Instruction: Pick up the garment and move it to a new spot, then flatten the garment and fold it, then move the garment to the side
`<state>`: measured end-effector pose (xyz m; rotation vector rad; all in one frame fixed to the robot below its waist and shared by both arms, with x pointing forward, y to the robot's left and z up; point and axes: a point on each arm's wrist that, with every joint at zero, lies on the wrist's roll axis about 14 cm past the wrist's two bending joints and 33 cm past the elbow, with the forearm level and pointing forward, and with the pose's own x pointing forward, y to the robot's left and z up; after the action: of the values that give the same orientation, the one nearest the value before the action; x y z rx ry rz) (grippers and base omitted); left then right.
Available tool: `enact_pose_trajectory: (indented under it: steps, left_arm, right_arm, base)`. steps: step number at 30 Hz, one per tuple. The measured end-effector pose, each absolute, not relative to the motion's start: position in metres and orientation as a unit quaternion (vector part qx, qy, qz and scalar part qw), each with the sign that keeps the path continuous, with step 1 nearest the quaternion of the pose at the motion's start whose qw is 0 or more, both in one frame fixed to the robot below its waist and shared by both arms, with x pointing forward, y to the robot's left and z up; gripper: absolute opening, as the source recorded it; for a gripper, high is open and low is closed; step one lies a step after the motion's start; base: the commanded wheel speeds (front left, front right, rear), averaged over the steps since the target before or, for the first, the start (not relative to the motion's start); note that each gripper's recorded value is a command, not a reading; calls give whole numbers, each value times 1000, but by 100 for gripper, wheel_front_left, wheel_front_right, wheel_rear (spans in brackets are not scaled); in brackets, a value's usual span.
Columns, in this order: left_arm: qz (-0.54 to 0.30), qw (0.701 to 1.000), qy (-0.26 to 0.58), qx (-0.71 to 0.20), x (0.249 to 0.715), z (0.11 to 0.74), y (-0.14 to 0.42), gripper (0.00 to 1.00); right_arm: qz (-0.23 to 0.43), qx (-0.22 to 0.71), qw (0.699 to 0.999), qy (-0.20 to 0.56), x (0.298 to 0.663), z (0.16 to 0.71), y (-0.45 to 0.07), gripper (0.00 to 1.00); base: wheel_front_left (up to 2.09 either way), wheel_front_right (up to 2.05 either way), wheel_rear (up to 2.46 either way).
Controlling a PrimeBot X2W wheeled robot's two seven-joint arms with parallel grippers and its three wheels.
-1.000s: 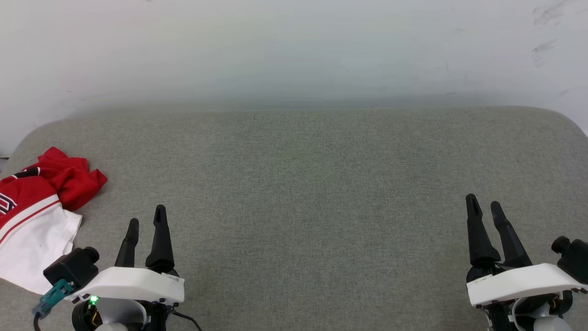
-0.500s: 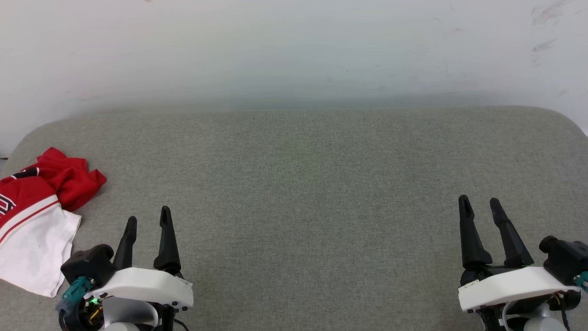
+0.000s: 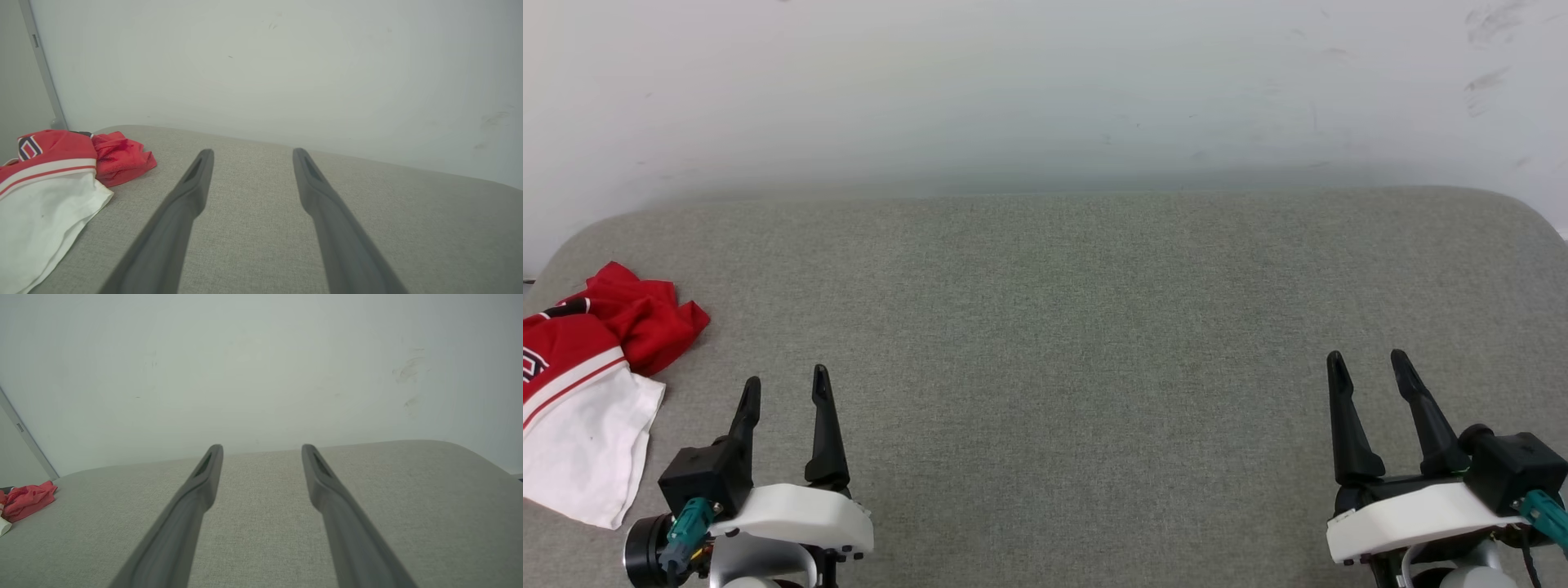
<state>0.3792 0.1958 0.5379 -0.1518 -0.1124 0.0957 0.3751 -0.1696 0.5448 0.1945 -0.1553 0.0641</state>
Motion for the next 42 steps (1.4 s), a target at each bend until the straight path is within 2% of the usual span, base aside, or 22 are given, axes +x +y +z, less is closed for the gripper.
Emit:
enact_pose_trajectory:
  steps: [19,42]
  left_arm:
    - [38,994,-97,-19,375,553,192,100]
    - [27,995,-95,-15,371,541,198,100]
  right_arm:
    - [46,37,994,-97,372,551,-161,100]
    - [34,43,993,-103,367,545,-169,100]
  base:
    - [0,0,0]
    - [0,0,0]
